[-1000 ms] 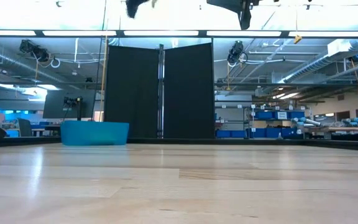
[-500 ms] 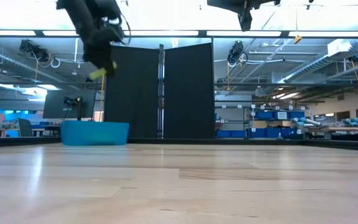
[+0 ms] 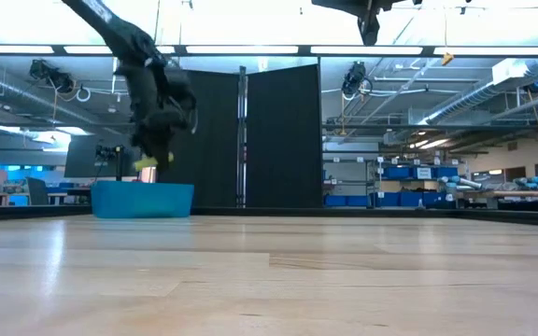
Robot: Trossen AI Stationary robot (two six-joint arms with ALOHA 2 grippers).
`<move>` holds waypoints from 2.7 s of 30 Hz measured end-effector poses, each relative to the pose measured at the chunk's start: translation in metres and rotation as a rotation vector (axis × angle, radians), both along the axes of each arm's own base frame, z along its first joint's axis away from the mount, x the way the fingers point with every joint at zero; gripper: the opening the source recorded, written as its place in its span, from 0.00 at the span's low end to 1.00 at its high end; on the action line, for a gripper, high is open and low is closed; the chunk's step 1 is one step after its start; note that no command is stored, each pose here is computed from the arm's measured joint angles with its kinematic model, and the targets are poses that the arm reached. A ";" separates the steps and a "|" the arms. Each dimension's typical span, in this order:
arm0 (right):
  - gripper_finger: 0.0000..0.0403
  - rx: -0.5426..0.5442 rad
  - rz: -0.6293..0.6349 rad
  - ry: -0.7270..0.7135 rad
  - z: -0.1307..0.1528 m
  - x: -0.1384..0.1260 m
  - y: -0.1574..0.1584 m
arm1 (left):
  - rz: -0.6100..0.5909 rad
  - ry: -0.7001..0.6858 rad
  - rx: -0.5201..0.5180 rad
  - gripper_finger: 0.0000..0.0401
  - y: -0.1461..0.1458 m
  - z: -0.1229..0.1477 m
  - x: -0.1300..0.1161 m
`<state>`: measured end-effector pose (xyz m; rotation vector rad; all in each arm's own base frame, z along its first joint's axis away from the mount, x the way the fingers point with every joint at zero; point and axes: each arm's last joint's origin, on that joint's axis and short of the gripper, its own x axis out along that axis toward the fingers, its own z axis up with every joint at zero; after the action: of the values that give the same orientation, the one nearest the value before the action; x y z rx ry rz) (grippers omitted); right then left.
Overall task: Sort blocks
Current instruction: Put the green block into the blue bin, then return to Home Position
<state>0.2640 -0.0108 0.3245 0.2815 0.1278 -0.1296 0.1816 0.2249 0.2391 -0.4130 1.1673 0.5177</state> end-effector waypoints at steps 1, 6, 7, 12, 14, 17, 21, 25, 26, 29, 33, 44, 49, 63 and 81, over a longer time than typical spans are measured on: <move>0.02 0.000 0.002 0.000 0.000 0.000 0.001 | 0.008 0.011 -0.013 0.28 0.004 -0.005 -0.001; 0.04 0.009 0.009 0.000 0.000 0.000 0.003 | 0.024 0.066 -0.071 0.28 0.019 -0.027 -0.005; 0.04 0.010 0.008 0.000 0.000 0.000 0.003 | 0.014 0.073 -0.072 0.28 0.020 -0.030 -0.004; 0.02 0.008 0.005 0.000 0.000 0.000 0.003 | 0.004 0.083 -0.055 0.28 0.027 -0.040 0.000; 0.02 0.008 0.005 0.000 0.000 0.000 0.003 | 0.004 0.089 -0.059 0.28 0.030 -0.046 0.001; 0.04 0.008 0.004 0.000 0.000 0.000 0.003 | 0.004 0.110 -0.086 0.28 0.032 -0.056 0.003; 0.04 0.008 0.004 0.001 0.000 0.000 0.003 | 0.005 0.136 -0.112 0.28 0.035 -0.068 0.005; 0.02 0.006 0.001 0.001 0.000 0.000 0.003 | 0.013 0.154 -0.081 0.28 0.038 -0.070 0.006; 0.02 0.006 0.000 0.001 0.000 0.000 0.003 | 0.015 0.159 -0.077 0.28 0.038 -0.071 0.005; 0.04 0.006 -0.003 0.002 0.000 0.000 0.002 | 0.018 0.166 -0.072 0.28 0.039 -0.071 0.005; 0.05 0.005 -0.006 0.002 0.000 0.000 0.001 | 0.018 0.168 -0.075 0.41 0.038 -0.071 0.006; 0.07 -0.051 -0.014 0.008 0.000 0.000 -0.003 | -0.034 0.044 0.029 0.47 0.023 -0.036 0.024; 0.08 -0.107 -0.008 0.008 0.001 0.000 -0.003 | -0.125 -0.174 0.165 0.29 0.004 0.007 0.038; 0.02 -0.173 0.035 0.005 0.001 -0.001 -0.014 | -0.324 -0.657 0.304 0.02 -0.065 0.083 0.074; 0.01 -0.196 0.067 -0.028 -0.051 -0.063 -0.012 | -0.444 -0.980 0.334 0.01 -0.105 0.118 0.097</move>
<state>0.2006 -0.0230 0.2730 0.0837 0.0961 -0.0715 0.2789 0.1196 0.3566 -0.0708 0.1919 0.0699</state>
